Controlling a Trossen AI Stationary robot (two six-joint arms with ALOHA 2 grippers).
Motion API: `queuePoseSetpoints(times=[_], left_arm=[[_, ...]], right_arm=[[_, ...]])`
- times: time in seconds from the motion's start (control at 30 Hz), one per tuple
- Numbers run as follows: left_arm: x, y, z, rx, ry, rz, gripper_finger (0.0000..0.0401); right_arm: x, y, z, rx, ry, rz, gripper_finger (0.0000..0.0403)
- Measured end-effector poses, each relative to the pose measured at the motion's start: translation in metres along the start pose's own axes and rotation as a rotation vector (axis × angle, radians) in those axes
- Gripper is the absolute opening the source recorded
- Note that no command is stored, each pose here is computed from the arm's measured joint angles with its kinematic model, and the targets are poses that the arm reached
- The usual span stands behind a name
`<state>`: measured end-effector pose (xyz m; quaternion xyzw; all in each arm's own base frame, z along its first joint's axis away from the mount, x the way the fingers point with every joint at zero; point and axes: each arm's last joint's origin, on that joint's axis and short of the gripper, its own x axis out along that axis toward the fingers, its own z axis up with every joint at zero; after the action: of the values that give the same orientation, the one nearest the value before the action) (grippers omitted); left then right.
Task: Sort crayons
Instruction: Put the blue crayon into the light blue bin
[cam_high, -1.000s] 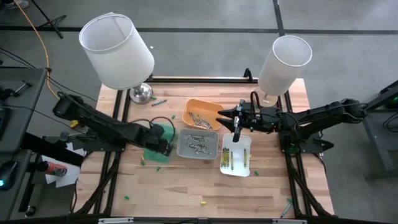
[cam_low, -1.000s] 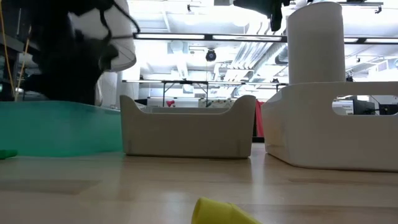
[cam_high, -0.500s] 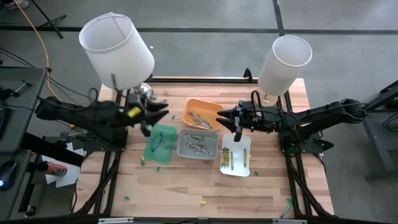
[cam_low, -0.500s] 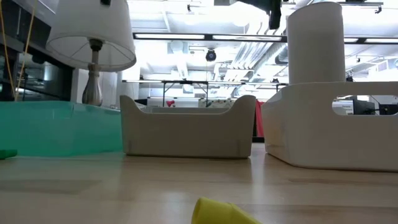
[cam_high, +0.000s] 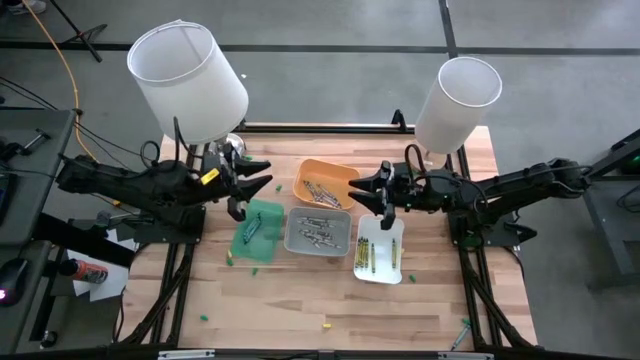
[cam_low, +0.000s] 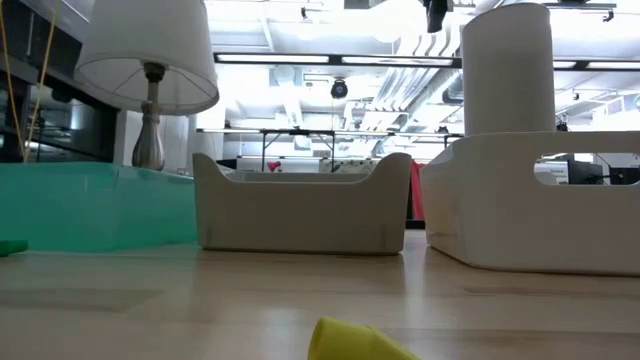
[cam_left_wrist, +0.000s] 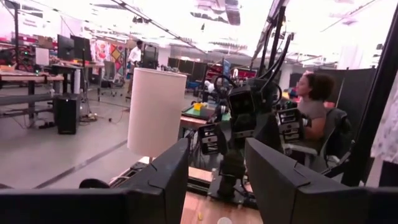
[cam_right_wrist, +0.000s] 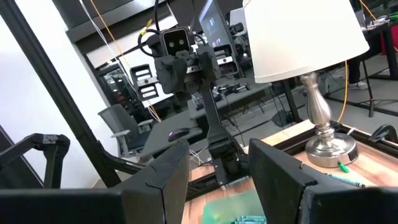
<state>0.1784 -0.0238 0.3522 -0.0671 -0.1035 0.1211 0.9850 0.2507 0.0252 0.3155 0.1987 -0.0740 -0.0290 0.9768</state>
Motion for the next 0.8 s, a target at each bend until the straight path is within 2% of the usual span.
queuePoseSetpoints(times=[0.23, 0.47, 0.8], left_arm=[[0.0011, -0.0003, -0.001, 0.002, 0.002, 0.004, 0.0145], [0.0014, 0.0023, -0.0014, -0.02, -0.004, 0.103, 0.0145], [0.005, 0.0061, -0.0032, -0.002, 0.001, 0.136, 0.0145]], right_arm=[[-0.0001, 0.0, 0.0001, -0.002, -0.001, 0.0, 0.016], [-0.0001, 0.0, 0.0001, -0.002, 0.0, 0.0, 0.016], [-0.0001, 0.0, 0.0001, -0.002, -0.001, 0.0, 0.016]])
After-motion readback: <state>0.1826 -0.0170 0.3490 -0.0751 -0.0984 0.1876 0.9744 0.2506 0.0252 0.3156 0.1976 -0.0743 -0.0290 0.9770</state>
